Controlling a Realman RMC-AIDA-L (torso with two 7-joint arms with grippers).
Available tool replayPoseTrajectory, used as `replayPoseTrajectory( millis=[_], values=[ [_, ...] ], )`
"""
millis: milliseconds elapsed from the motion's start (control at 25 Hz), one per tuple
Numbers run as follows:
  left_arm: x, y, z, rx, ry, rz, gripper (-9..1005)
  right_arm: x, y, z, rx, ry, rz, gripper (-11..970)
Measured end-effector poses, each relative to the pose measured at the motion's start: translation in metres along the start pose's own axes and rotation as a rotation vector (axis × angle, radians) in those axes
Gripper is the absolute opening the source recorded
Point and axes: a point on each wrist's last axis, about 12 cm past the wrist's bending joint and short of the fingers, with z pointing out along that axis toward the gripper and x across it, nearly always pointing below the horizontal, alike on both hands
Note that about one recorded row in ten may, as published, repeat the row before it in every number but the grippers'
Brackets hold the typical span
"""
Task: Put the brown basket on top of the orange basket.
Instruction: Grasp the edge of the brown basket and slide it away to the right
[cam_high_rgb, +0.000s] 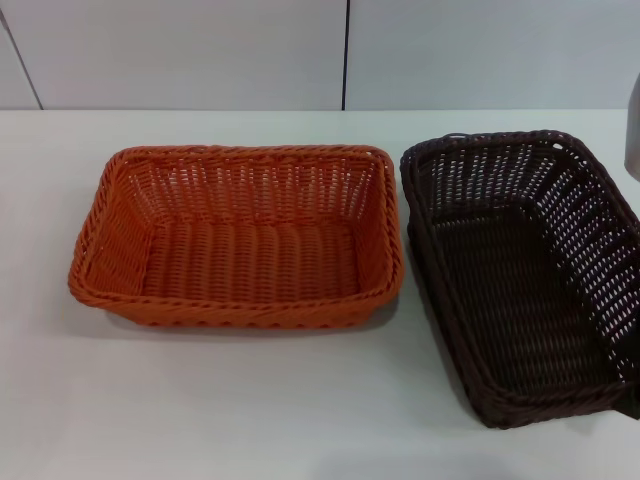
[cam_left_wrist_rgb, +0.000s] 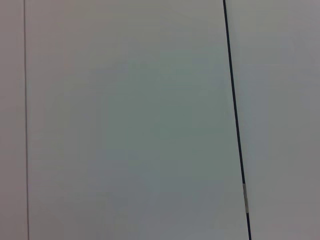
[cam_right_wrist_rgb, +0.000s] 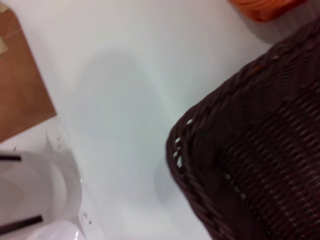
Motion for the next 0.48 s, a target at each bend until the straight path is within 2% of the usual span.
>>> replayPoseTrajectory(
  millis=[120, 480],
  values=[
    [0.0000, 0.0000, 0.0001, 0.000, 0.000, 0.000, 654, 0.0003, 0.0020, 0.0032, -0.007, 0.020, -0.049, 658],
    [0.0001, -0.0004, -0.0002, 0.000, 0.001, -0.021, 654, -0.0007, 0.0025, 0.0099, 0.005, 0.072, -0.096, 658]
  ],
)
